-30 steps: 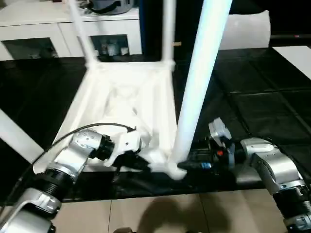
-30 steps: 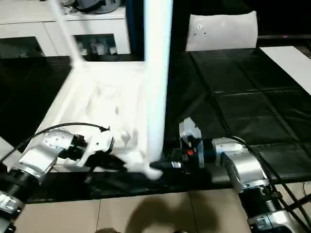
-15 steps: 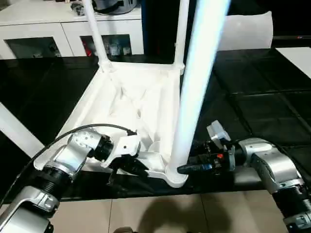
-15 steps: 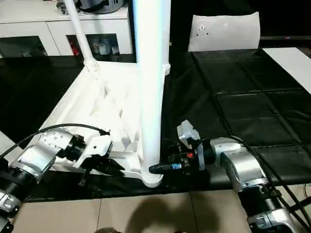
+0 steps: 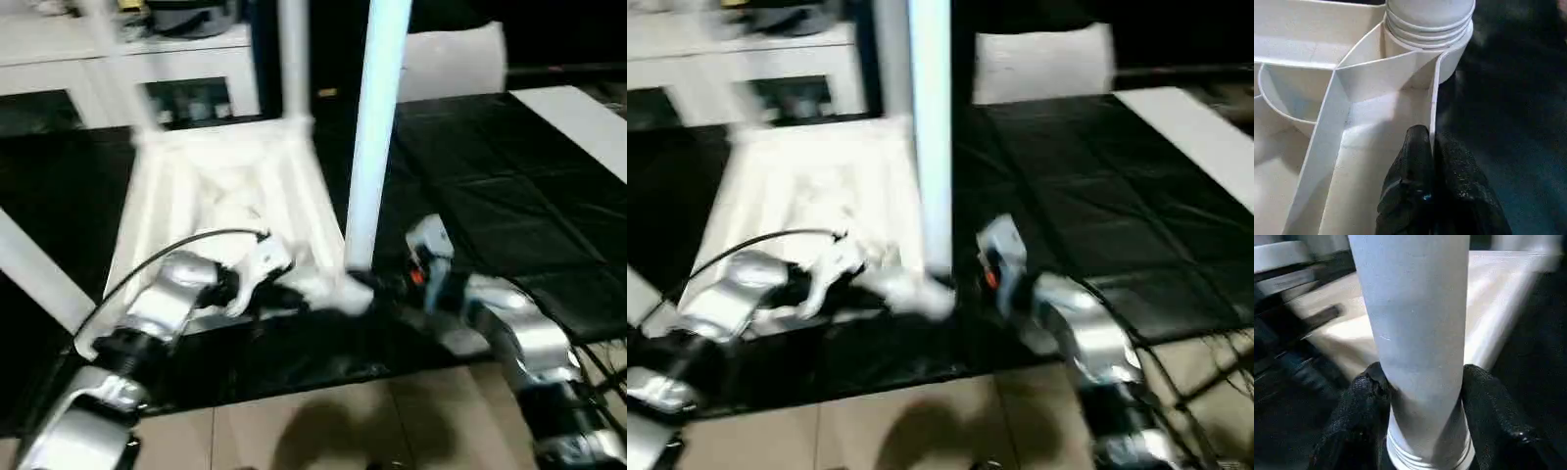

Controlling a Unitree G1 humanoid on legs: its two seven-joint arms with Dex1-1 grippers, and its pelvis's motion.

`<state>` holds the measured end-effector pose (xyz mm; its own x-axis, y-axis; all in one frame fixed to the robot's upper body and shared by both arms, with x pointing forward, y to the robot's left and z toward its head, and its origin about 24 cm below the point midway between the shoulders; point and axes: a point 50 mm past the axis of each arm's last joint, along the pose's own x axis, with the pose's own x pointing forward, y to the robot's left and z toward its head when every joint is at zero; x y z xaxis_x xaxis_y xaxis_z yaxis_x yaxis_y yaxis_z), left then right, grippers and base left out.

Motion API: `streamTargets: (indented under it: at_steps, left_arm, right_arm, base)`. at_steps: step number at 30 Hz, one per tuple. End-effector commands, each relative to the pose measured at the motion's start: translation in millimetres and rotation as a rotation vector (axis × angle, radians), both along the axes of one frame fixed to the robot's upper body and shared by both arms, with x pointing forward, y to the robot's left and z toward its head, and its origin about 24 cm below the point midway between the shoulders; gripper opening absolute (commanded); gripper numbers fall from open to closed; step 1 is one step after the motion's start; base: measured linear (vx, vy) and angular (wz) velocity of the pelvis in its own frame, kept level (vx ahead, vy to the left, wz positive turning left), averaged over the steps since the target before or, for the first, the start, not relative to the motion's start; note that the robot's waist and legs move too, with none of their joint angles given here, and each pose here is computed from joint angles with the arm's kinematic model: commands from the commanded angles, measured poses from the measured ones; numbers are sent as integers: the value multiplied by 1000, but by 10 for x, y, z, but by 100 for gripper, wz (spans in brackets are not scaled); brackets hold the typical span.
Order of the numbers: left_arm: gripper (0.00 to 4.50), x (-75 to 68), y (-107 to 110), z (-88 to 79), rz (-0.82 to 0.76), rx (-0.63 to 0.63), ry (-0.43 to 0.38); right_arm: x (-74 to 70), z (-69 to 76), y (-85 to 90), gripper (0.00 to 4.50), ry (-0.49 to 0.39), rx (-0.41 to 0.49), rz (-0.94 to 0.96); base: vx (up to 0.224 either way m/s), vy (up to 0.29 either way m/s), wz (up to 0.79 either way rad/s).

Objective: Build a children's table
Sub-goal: Rotate leg to tighten

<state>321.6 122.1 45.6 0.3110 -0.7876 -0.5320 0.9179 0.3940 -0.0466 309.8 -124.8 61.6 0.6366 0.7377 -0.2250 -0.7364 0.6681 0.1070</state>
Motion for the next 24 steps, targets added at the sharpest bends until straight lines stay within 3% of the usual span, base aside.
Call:
streamTargets:
  at_steps: [1, 5, 7, 9, 10, 15, 16, 19, 20, 24]
  left_arm:
    - [0, 105, -234, 128, 70, -69, -65]
    - [0, 207, -298, 151, 225, -79, -96]
    - [0, 236, -326, 173, 281, -93, -102]
    - [0, 235, -343, 178, 291, -100, -100]
    - [0, 233, -347, 178, 289, -102, -99]
    - [0, 194, -348, 172, 233, -97, -105]
    - [0, 156, -291, 156, 182, -85, -103]
    - [0, 128, -236, 148, 129, -69, -115]
    - [0, 111, -211, 142, 104, -64, -114]
    - [0, 1, -78, 117, -60, -42, -100]
  right_arm:
    - [18, -197, 283, 191, 104, -63, -49]
    - [97, -251, 414, 191, 139, -99, -143]
    - [102, -249, 477, 260, 129, -105, -136]
    - [104, -240, 489, 260, 116, -104, -137]
    - [105, -239, 486, 281, 114, -104, -139]
    - [97, -214, 423, 315, 74, -80, -121]
    - [71, -154, 326, 340, 3, -60, -54]
    - [54, -108, 238, 348, -36, -42, -14]
    - [41, -90, 203, 372, -52, -44, 16]
    - [-25, -11, 35, 372, -112, -77, 174]
  base:
    - [0, 0, 0]
    - [0, 0, 0]
    - [0, 0, 0]
    - [0, 0, 0]
    - [0, 0, 0]
    - [0, 0, 0]
    - [0, 0, 0]
    - [0, 0, 0]
    - [0, 0, 0]
    - [0, 0, 0]
